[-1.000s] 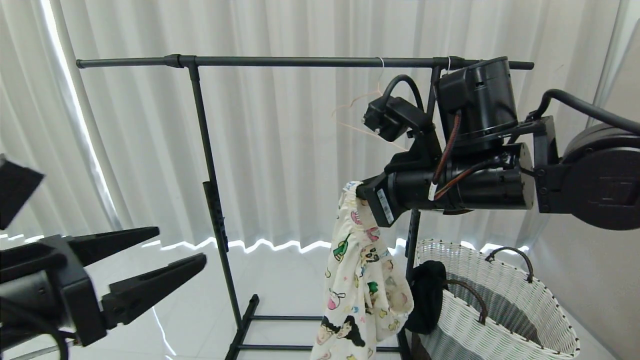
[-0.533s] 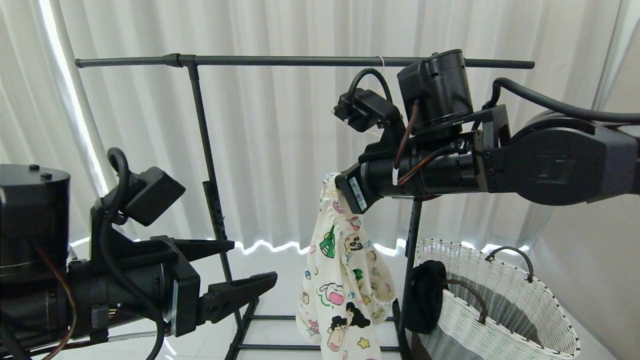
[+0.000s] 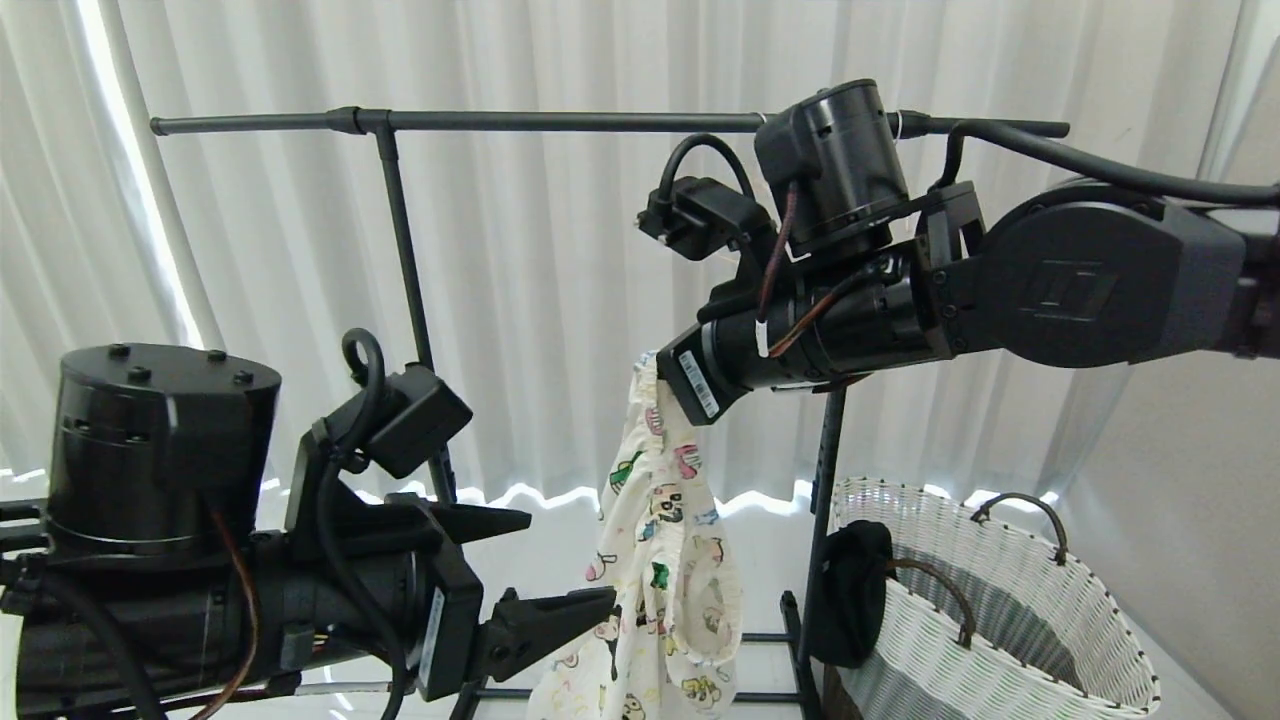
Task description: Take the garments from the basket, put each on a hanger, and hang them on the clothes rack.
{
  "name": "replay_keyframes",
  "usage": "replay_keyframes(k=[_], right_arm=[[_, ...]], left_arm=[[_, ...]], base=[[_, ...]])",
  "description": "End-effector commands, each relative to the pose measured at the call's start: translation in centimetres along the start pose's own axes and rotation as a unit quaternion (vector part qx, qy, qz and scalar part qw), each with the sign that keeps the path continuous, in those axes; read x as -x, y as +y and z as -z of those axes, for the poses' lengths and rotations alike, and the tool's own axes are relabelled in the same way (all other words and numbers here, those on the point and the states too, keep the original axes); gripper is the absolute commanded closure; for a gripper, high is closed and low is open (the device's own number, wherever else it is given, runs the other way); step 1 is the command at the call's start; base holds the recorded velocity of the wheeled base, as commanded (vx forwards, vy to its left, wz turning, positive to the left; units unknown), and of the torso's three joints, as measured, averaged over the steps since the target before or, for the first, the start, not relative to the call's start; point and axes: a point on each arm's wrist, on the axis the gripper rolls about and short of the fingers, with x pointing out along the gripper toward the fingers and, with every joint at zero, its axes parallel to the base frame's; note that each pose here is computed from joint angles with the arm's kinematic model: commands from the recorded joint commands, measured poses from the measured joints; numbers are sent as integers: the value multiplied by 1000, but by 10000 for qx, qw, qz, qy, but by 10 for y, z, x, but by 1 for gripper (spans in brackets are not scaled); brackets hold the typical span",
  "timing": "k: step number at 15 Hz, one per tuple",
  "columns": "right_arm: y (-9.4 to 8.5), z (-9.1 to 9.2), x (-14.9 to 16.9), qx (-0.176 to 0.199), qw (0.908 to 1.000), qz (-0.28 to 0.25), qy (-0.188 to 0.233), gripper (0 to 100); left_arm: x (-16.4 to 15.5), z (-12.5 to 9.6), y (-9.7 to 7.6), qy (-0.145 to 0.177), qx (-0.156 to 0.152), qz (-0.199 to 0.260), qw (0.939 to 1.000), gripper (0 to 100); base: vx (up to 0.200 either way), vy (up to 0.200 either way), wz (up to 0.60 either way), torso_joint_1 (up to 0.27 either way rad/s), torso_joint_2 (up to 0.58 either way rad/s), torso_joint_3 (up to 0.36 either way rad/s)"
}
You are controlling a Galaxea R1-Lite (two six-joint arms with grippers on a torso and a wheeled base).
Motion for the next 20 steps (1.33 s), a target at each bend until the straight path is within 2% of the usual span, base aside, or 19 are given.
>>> replay_keyframes(k=[1,4,6,10,11,12,13,14,16,20], right_arm=[[12,-5,0,78,9999,-90,-85,100],[24,-7,2,148,9996,-201,-117,100],[30,-13,6,185,9992,-259,-245,100],[31,-18,9,192,9990,-228,-320,100],[31,-18,9,191,9992,-175,-316,100],[31,-18,10,189,9992,-128,-320,100],[30,-18,10,179,9993,-67,-323,100],[30,-19,11,178,9993,-43,-329,100],[25,-18,11,151,9994,27,-323,100],[5,-18,17,38,9987,407,-289,100]], left_arm=[[-21,3,8,319,125,-37,9994,0],[-33,-4,16,349,286,-109,9989,0],[-44,-8,17,409,499,-74,9979,0],[-64,1,15,751,520,57,9958,0],[-73,3,20,721,524,-36,9960,0],[-80,5,24,676,490,-347,9959,0],[-86,9,27,776,488,-753,9929,0],[-89,13,28,862,484,-935,9907,0],[-88,26,30,1062,539,-1034,9875,0],[-68,47,32,1250,671,-1222,9823,0]], base=[[0,0,0,0,0,0],[0,0,0,0,0,0],[0,0,0,0,0,0],[0,0,0,0,0,0],[0,0,0,0,0,0],[0,0,0,0,0,0],[0,0,0,0,0,0],[0,0,0,0,0,0],[0,0,0,0,0,0],[0,0,0,0,0,0]])
